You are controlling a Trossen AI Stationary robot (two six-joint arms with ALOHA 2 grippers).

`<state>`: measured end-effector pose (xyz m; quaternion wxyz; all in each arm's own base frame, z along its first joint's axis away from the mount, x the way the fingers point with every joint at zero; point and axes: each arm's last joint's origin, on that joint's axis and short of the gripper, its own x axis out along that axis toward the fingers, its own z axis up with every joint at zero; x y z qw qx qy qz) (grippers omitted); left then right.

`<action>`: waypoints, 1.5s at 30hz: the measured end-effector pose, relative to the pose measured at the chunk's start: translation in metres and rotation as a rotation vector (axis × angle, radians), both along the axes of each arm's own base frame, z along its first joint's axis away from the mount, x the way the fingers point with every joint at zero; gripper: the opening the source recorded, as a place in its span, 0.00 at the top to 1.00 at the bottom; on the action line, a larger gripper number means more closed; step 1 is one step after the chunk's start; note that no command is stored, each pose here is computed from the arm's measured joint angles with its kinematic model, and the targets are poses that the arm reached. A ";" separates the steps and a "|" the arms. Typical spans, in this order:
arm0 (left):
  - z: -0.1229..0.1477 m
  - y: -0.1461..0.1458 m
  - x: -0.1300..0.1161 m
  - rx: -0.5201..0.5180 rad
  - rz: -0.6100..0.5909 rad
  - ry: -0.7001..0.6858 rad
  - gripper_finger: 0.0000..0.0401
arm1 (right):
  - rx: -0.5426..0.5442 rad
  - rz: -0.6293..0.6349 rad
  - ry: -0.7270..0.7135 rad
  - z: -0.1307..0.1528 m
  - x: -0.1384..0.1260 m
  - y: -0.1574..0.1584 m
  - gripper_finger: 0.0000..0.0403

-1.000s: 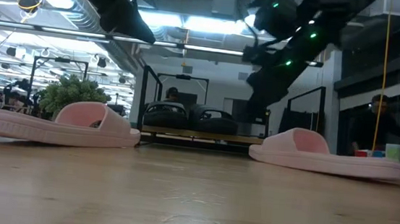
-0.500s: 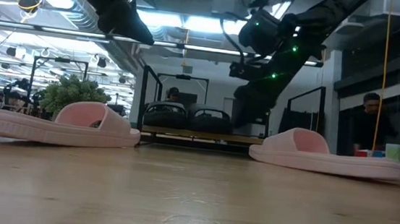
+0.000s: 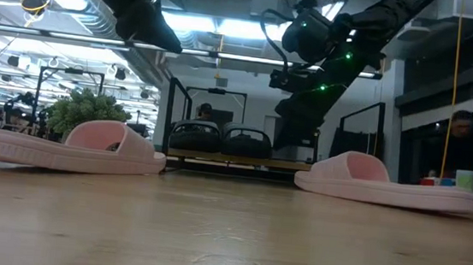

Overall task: Pick and place slides into the shelf
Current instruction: Adjust the black slide on the shelf, then put the left pink slide on the shelf

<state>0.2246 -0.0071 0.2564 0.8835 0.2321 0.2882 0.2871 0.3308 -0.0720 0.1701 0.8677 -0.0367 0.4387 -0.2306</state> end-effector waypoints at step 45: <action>-0.003 -0.002 -0.002 0.002 -0.014 0.034 0.61 | -0.111 0.332 -0.230 0.102 -0.041 0.082 0.99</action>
